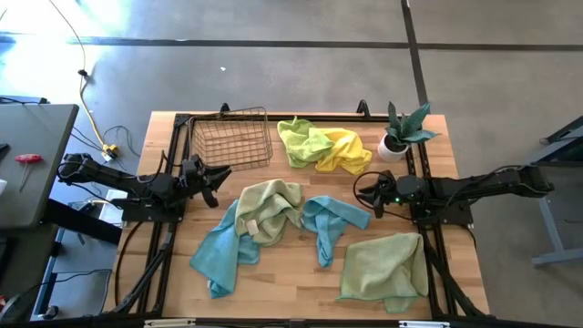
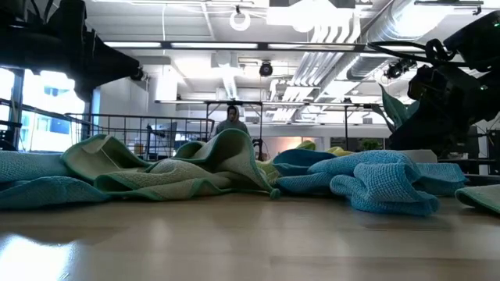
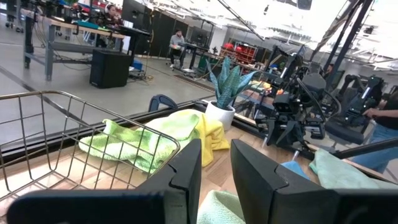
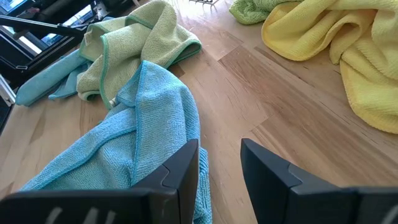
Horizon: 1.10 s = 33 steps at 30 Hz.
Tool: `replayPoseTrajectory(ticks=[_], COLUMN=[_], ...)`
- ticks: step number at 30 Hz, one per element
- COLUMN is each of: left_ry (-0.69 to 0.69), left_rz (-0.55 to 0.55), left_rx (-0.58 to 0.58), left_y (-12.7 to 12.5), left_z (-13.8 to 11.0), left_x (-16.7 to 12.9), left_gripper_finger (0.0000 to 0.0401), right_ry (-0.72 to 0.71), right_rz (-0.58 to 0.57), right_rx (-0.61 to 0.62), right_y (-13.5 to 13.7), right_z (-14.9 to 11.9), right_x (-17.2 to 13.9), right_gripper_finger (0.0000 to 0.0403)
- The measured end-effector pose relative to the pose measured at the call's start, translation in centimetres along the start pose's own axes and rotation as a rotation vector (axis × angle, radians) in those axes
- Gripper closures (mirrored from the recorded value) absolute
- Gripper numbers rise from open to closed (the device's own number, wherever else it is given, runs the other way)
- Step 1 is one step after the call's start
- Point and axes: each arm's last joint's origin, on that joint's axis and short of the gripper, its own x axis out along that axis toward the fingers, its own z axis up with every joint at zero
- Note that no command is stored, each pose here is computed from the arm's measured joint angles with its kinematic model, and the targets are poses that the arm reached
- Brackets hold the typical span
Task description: Fold microfiber towels
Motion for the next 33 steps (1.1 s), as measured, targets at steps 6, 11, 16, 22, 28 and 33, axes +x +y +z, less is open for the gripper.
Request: replayPoseTrajectory(ticks=[6, 11, 16, 22, 28, 33], left_ry=[-0.007, -0.03, -0.062, -0.179, -0.222, -0.239], left_rz=[-0.002, -0.048, -0.151, -0.223, -0.22, -0.173], left_rx=[-0.008, -0.076, -0.002, 0.156, 0.286, 0.378], left_y=[0.0, -0.2, -0.6, -1.1, -1.7, -2.7], left_z=[0.1, 0.5, 1.0, 2.6, 4.1, 6.1], left_x=[0.0, 0.0, -0.1, -0.2, -0.1, 0.5], left_gripper_finger=[0.0325, 0.0325, 0.0325, 0.0325, 0.0325, 0.0325], right_ry=[-0.001, -0.012, -0.027, -0.139, -0.181, -0.289], right_rz=[0.0, -0.017, -0.008, -0.156, -0.198, -0.198], right_rx=[0.0, 0.0, 0.003, 0.071, 0.137, 0.122], right_y=[0.0, 0.0, 0.0, -0.4, -0.5, -0.2], right_z=[0.0, 0.0, 0.2, 0.5, 0.6, 1.6], right_x=[0.0, 0.0, 0.0, -0.1, -0.1, -0.2], right_gripper_finger=[0.0289, 0.0289, 0.0289, 0.0289, 0.0289, 0.0289])
